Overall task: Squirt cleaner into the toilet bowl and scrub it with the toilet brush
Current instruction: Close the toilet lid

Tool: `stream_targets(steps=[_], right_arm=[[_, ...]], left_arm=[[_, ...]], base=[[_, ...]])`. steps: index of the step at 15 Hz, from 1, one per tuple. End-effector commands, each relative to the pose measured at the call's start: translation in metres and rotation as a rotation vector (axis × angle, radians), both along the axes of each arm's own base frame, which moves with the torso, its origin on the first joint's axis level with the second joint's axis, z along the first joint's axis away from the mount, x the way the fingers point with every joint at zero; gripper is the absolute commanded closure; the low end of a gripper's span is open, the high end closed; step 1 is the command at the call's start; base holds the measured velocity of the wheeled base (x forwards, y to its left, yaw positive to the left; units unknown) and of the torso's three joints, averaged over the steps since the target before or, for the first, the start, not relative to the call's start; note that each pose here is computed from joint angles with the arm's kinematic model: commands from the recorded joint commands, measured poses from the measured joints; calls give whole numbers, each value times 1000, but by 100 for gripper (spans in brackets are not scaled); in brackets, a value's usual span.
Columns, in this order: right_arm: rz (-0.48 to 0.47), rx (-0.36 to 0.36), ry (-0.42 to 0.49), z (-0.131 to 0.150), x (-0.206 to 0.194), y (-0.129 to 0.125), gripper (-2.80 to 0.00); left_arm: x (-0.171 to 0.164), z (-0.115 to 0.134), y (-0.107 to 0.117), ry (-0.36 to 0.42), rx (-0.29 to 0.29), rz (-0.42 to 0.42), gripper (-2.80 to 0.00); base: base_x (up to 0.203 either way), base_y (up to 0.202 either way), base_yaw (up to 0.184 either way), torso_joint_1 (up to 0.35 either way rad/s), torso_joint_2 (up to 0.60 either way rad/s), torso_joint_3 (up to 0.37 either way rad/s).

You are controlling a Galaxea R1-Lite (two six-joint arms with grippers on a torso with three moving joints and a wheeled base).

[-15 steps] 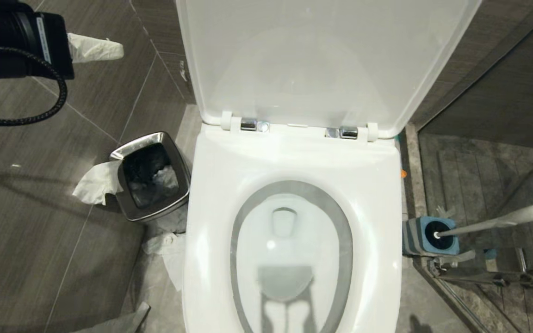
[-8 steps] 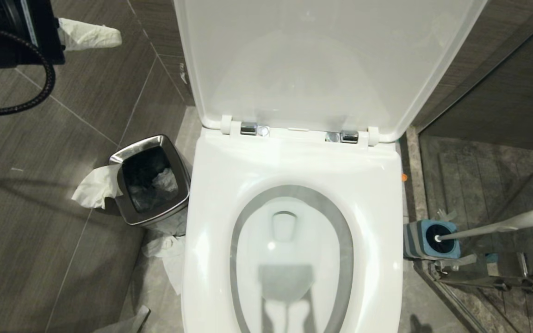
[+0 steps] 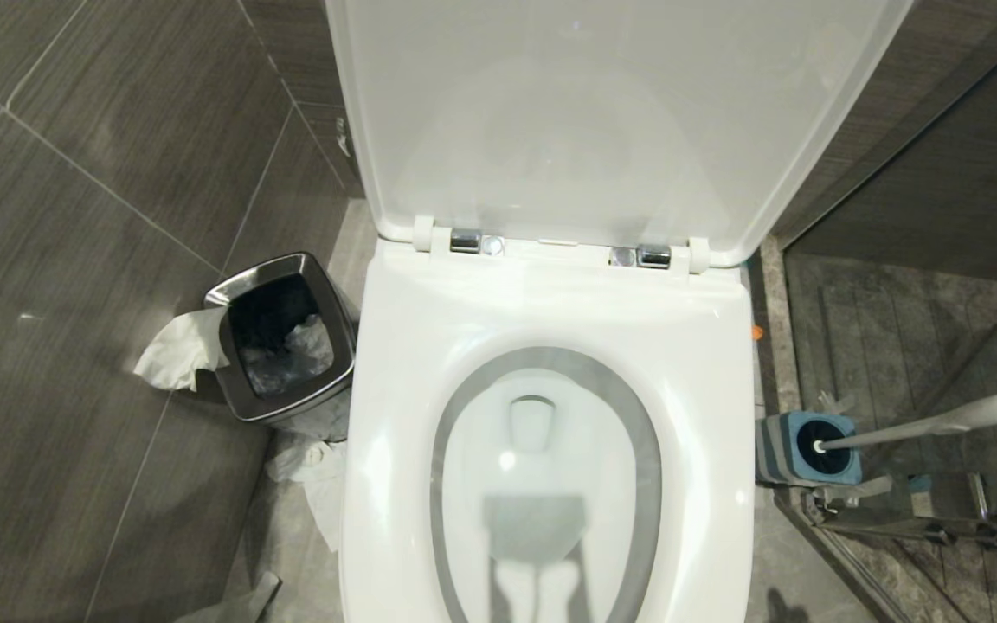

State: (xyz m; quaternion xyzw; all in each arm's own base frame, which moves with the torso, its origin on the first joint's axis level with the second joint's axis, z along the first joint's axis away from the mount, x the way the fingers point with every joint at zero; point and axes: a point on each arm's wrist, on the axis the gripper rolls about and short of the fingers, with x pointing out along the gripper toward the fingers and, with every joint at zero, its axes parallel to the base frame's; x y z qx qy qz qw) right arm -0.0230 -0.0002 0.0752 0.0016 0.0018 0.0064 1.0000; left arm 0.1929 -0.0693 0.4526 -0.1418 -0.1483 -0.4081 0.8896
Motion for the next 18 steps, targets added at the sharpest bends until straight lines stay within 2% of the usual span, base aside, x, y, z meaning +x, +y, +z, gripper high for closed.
stream_targets(steps=[1, 3, 4, 6, 10, 14, 16, 18], right_arm=[[1, 0, 1, 0, 0, 0, 0], [1, 0, 1, 0, 0, 0, 0], [1, 0, 1, 0, 0, 0, 0], [1, 0, 1, 0, 0, 0, 0], [0, 0, 2, 0, 0, 0, 0], [1, 0, 1, 0, 0, 0, 0], [0, 0, 1, 0, 0, 0, 0], [1, 0, 2, 0, 0, 0, 0]], left_arm=[[13, 3, -5, -85, -28, -11, 0], [24, 7, -12, -228, -65, -31, 0], [29, 5, -18, -253, -66, -75, 0], [38, 0, -27, -246, -55, -107, 0], [53, -7, -46, -364, -59, -188, 0], [65, -17, -54, -401, -8, -146, 0], [66, -17, -54, -392, -15, -128, 0], [66, -17, -53, -370, -43, -76, 0]], base=[[0, 0, 0, 0, 0, 0], [0, 0, 0, 0, 0, 0], [0, 0, 0, 0, 0, 0], [0, 0, 0, 0, 0, 0], [0, 0, 0, 0, 0, 0], [0, 0, 0, 0, 0, 0], [0, 0, 0, 0, 0, 0], [0, 0, 0, 0, 0, 0]])
